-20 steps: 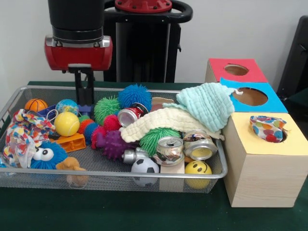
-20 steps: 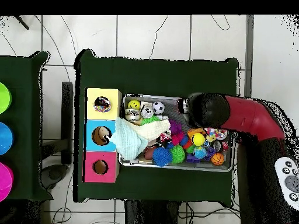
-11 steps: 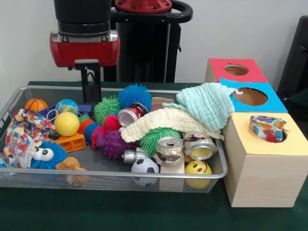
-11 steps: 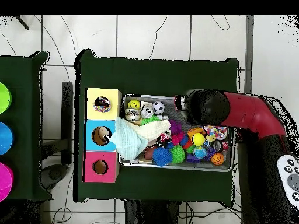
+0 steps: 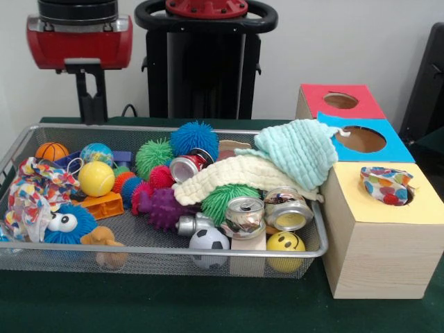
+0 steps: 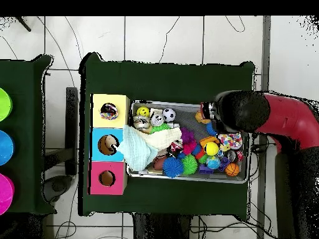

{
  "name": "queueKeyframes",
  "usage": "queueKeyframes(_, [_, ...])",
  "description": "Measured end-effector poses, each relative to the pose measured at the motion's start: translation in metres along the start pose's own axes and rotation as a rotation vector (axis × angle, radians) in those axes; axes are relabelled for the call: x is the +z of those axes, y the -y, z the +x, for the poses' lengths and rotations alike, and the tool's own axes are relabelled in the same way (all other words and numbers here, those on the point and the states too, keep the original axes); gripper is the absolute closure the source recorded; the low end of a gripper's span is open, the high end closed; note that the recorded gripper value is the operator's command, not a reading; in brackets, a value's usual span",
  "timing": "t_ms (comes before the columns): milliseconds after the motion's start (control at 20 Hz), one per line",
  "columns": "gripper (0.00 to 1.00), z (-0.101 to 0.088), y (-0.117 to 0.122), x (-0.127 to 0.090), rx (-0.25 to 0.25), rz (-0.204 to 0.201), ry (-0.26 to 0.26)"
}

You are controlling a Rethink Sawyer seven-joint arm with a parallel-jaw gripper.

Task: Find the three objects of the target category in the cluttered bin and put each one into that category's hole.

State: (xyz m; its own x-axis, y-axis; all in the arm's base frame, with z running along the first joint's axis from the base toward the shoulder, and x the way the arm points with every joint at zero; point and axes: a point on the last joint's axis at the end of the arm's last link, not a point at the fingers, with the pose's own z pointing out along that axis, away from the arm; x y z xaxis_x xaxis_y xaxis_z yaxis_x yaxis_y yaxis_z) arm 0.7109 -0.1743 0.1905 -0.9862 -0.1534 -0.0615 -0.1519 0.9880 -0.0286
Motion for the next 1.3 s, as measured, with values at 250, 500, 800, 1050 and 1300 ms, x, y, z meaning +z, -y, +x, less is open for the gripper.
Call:
queueKeyframes(250, [1.0,0.0,0.015,-0.001,0.001,0.015,0.013])
queueKeyframes(500, [1.0,0.006,0.029,0.003,-0.002,0.032,0.013])
queueKeyframes(800, [1.0,0.018,0.049,0.016,0.005,0.036,0.002])
queueKeyframes(1050, [1.0,0.029,0.064,0.026,0.008,0.046,-0.007])
queueKeyframes(1300, [1.0,0.029,0.074,0.028,0.007,0.062,0.025])
